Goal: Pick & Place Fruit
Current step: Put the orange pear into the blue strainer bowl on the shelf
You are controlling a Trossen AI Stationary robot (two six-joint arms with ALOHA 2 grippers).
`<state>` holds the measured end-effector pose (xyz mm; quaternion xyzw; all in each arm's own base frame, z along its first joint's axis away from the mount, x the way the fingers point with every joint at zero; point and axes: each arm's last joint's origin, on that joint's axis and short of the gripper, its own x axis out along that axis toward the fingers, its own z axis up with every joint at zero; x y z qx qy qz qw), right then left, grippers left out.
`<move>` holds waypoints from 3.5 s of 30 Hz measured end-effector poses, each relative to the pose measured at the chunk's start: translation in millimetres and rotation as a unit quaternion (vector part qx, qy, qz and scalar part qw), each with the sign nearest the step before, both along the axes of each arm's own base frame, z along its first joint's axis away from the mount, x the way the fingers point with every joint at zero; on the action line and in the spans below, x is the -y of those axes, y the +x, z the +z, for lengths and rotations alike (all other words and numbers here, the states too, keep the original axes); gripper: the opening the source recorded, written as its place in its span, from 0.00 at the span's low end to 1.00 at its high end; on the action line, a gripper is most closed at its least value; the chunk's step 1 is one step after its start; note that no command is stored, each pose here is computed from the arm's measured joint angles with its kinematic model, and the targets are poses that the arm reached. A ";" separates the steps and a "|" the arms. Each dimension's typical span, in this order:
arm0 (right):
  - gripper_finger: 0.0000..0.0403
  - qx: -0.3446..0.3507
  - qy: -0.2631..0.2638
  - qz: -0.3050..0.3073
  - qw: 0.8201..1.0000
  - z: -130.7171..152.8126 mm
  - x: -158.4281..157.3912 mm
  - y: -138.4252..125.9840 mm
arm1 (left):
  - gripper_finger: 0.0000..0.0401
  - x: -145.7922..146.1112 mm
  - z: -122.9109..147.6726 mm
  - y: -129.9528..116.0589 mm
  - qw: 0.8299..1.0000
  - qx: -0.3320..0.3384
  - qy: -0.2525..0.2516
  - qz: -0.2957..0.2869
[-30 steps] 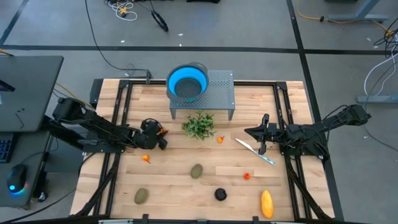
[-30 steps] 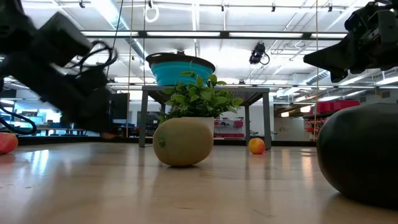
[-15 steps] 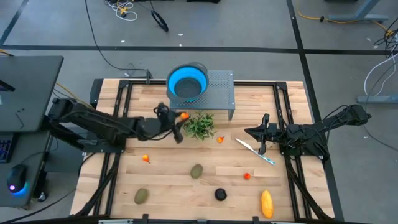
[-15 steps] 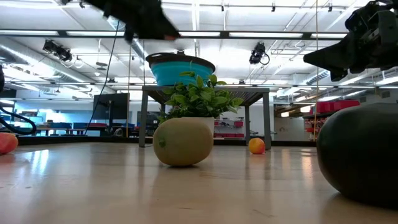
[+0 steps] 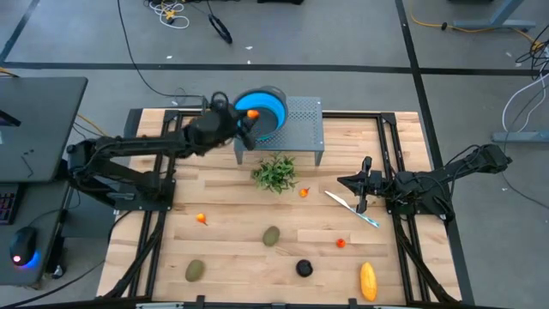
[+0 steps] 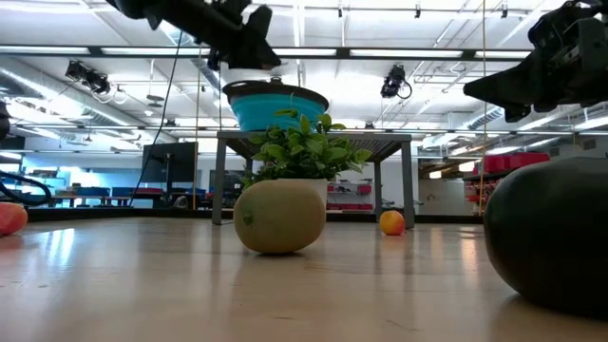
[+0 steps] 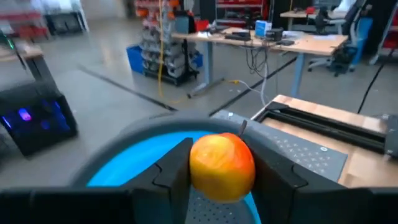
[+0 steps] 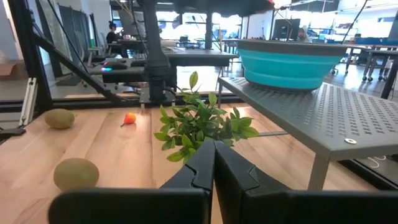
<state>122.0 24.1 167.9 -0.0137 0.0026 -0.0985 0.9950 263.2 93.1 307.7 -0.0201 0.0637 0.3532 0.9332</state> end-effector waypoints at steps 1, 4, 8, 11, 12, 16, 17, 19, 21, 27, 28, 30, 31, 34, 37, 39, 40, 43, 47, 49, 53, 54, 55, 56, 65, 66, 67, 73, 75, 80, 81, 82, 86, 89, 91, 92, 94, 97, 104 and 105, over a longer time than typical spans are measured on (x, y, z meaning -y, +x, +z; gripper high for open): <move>0.04 0.000 0.000 0.000 1.000 0.0 0.0 0.0 | 0.39 -4.4 -1.1 -1.5 1.000 0.002 -0.011 -0.004; 0.04 0.000 0.000 0.000 1.000 0.0 0.0 0.0 | 0.44 -11.7 -2.2 -4.0 1.000 0.003 -0.022 -0.010; 0.04 0.000 0.000 -0.009 1.000 0.0 0.5 -0.1 | 0.51 -12.6 -3.7 -4.6 1.000 -0.005 -0.025 -0.009; 0.04 0.000 0.000 -0.009 1.000 0.0 0.5 -0.1 | 0.56 -10.4 -4.0 -3.8 1.000 -0.012 -0.020 -0.014; 0.04 0.000 0.000 -0.009 1.000 0.0 0.5 -0.1 | 0.58 -9.3 -4.2 -3.4 1.000 -0.015 -0.017 -0.017; 0.04 0.000 0.000 -0.008 1.000 0.0 0.5 -0.1 | 0.62 -0.1 0.3 -4.4 0.999 -0.015 -0.008 -0.033; 0.04 0.000 0.000 -0.008 1.000 0.0 0.4 -0.1 | 0.63 3.5 2.9 -5.3 0.999 -0.010 -0.005 -0.038; 0.04 -0.001 -0.004 -0.002 1.000 0.0 0.2 0.0 | 0.63 12.2 7.8 -7.0 0.999 -0.005 0.002 -0.053; 0.04 -0.001 -0.008 0.008 1.000 0.0 -0.4 0.1 | 0.63 22.6 12.0 -8.1 0.997 0.001 0.005 -0.072; 0.04 -0.002 -0.009 0.009 1.000 0.0 -0.5 0.1 | 0.63 56.8 9.6 -17.8 0.990 -0.041 -0.034 -0.130; 0.04 -0.002 -0.009 0.009 1.000 0.0 -0.5 0.1 | 0.63 62.0 7.2 -21.2 0.988 -0.056 -0.049 -0.136; 0.04 -0.002 -0.009 0.009 1.000 0.0 -0.5 0.1 | 0.63 71.2 0.8 -27.1 0.983 -0.086 -0.082 -0.139; 0.04 -0.002 -0.010 0.009 1.000 0.0 -0.5 0.1 | 0.63 76.0 -2.8 -30.1 0.980 -0.104 -0.096 -0.140; 0.04 -0.002 -0.013 0.009 1.000 0.0 -0.5 0.1 | 0.63 90.8 -12.2 -37.6 0.971 -0.148 -0.129 -0.140; 0.04 -0.002 -0.013 0.009 1.000 0.0 -0.5 0.1 | 0.63 106.6 -21.0 -44.3 0.958 -0.192 -0.151 -0.152; 0.04 -0.002 -0.012 0.009 1.000 0.0 -0.5 0.1 | 0.63 116.4 -25.4 -48.8 0.948 -0.218 -0.161 -0.166; 0.04 -0.002 -0.012 0.009 1.000 0.0 -0.5 0.1 | 0.63 120.7 -28.4 -51.4 0.941 -0.234 -0.170 -0.173; 0.04 -0.002 -0.012 0.009 1.000 0.0 -0.5 0.1 | 0.63 131.4 -36.1 -59.7 0.915 -0.280 -0.212 -0.199; 0.04 -0.002 -0.011 0.009 1.000 0.0 -0.5 0.1 | 0.63 140.6 -45.9 -73.4 0.877 -0.344 -0.273 -0.198; 0.04 -0.002 -0.011 0.009 1.000 0.0 -0.5 0.1 | 0.63 143.4 -50.1 -78.8 0.864 -0.370 -0.289 -0.182; 0.04 -0.002 -0.011 0.009 1.000 0.0 -0.5 0.1 | 0.63 148.1 -57.5 -83.8 0.855 -0.379 -0.321 -0.149; 0.04 -0.001 -0.008 0.009 1.000 0.0 -0.5 0.1 | 0.63 148.5 -60.8 -84.1 0.855 -0.370 -0.336 -0.137; 0.04 -0.001 -0.007 0.010 1.000 0.0 -0.5 0.1 | 0.63 148.7 -65.6 -84.7 0.853 -0.366 -0.351 -0.121; 0.04 -0.002 -0.007 0.010 1.000 -0.1 -0.5 0.1 | 0.63 148.3 -71.0 -86.6 0.850 -0.366 -0.366 -0.102; 0.04 -0.006 -0.009 0.010 1.000 -0.9 -0.6 0.5 | 0.63 146.4 -112.1 -103.2 0.800 -0.378 -0.466 -0.011; 0.04 -0.006 -0.009 0.010 1.000 -0.9 -0.6 0.5 | 0.63 146.2 -114.2 -104.4 0.796 -0.379 -0.472 -0.005; 0.04 -0.006 -0.009 0.010 1.000 -0.9 -0.6 0.5 | 0.63 146.2 -115.6 -105.0 0.793 -0.379 -0.477 -0.001; 0.04 -0.009 -0.031 0.009 0.999 -0.7 -0.6 0.5 | 0.63 149.2 -123.8 -105.4 0.789 -0.357 -0.500 0.009; 0.04 -0.012 -0.046 0.009 0.999 -0.7 -0.6 0.5 | 0.64 150.6 -131.4 -106.8 0.783 -0.347 -0.516 0.014; 0.04 -0.011 -0.086 0.008 0.996 1.0 -0.5 0.5 | 0.67 153.2 -145.8 -113.1 0.755 -0.347 -0.556 0.031; 0.04 -0.010 -0.092 0.007 0.996 1.6 -0.5 0.5 | 0.68 153.8 -146.4 -113.8 0.752 -0.347 -0.559 0.034; 0.04 -0.009 -0.098 0.007 0.995 2.0 -0.5 0.5 | 0.69 154.5 -146.3 -113.9 0.751 -0.347 -0.561 0.034; 0.04 -0.007 -0.118 0.006 0.993 3.2 -0.5 0.4 | 0.73 155.2 -146.0 -112.7 0.749 -0.335 -0.570 0.040; 0.04 -0.008 -0.124 0.006 0.992 3.3 -0.5 0.4 | 0.76 155.3 -146.0 -112.8 0.749 -0.328 -0.573 0.050; 0.04 -0.008 -0.123 0.006 0.992 3.3 -0.5 0.4 | 0.77 156.1 -145.9 -112.9 0.750 -0.324 -0.574 0.054; 0.04 -0.008 -0.124 0.006 0.992 3.2 -0.5 0.4 | 0.77 156.4 -145.9 -113.0 0.750 -0.323 -0.574 0.054; 0.04 -0.009 -0.124 0.006 0.992 3.0 -0.5 0.4 | 0.77 156.9 -146.0 -113.2 0.752 -0.320 -0.574 0.058; 0.04 -0.010 -0.124 0.006 0.992 2.9 -0.5 0.4 | 0.77 156.8 -147.9 -114.7 0.755 -0.314 -0.571 0.068; 0.04 -0.010 -0.124 0.007 0.992 2.9 -0.5 0.4 | 0.77 158.8 -151.4 -117.5 0.757 -0.314 -0.569 0.072; 0.04 -0.010 -0.124 0.006 0.992 2.9 -0.5 0.4 | 0.77 159.8 -151.2 -117.0 0.760 -0.310 -0.568 0.068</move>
